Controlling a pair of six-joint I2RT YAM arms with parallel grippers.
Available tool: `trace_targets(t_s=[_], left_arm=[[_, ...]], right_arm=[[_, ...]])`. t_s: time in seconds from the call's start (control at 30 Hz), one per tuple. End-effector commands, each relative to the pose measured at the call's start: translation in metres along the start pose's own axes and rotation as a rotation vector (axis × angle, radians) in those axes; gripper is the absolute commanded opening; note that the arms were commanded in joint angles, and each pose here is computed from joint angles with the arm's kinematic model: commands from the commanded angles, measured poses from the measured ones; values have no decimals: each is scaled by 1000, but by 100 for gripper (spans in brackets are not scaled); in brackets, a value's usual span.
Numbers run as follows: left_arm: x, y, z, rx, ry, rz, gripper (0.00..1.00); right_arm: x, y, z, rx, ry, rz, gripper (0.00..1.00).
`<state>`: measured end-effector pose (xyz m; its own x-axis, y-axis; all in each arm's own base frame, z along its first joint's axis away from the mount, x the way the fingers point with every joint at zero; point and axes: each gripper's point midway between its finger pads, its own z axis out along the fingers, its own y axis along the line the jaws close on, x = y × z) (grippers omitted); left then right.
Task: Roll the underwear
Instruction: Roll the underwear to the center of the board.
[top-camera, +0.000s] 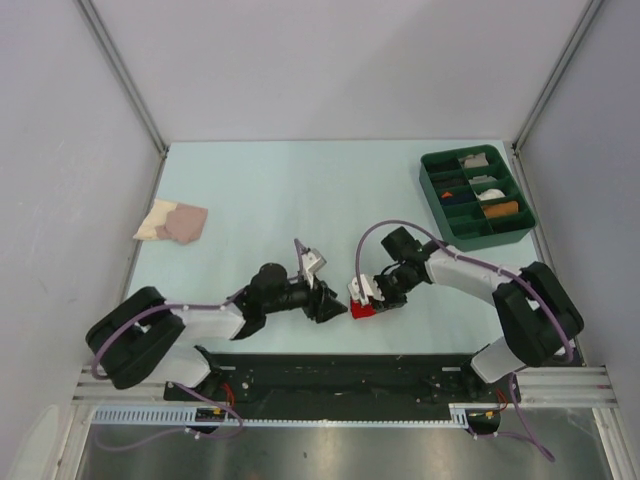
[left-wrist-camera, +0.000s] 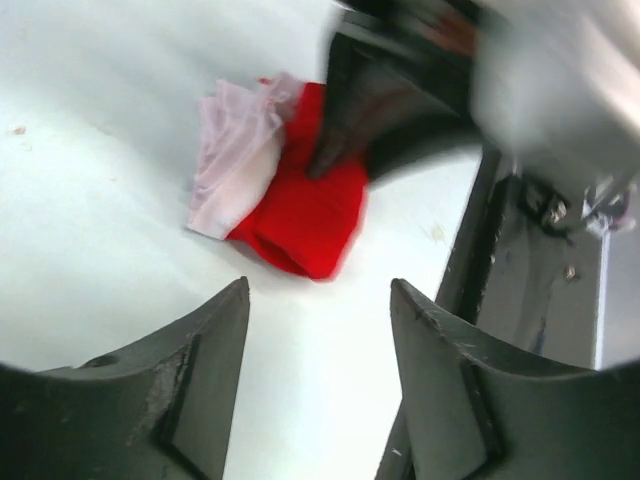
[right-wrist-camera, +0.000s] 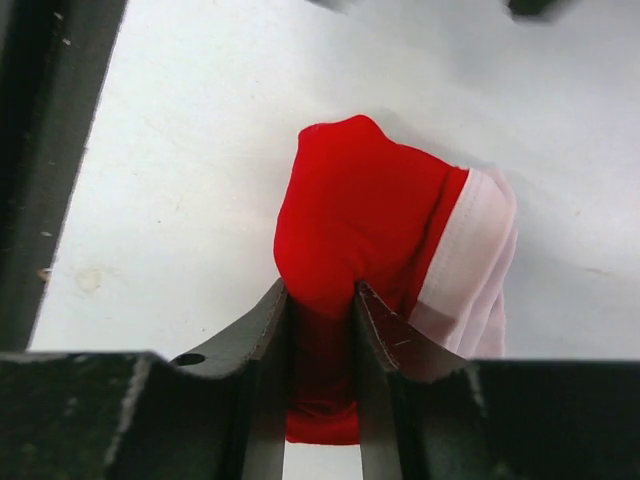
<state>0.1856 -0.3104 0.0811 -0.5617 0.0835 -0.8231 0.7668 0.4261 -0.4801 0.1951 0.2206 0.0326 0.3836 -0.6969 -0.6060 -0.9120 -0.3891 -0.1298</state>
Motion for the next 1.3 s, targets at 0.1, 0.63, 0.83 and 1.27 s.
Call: trace_targets(t_s=[0.1,0.63,0.83,1.27], left_arm=[[16,-45,-11,121,-105,473,65],[31,-52,61,144,90,610,62],[49,-27,80,55,210,567,32],[104,25,77,0,486,153,0]], right_arm=[[-18,51,-14,-330,-112,366,27],[5,45,-13,-432,-171,671,27],[10,45,-12,-433,-173,694,28],[-10,18,-50,-266,-250,669,48]])
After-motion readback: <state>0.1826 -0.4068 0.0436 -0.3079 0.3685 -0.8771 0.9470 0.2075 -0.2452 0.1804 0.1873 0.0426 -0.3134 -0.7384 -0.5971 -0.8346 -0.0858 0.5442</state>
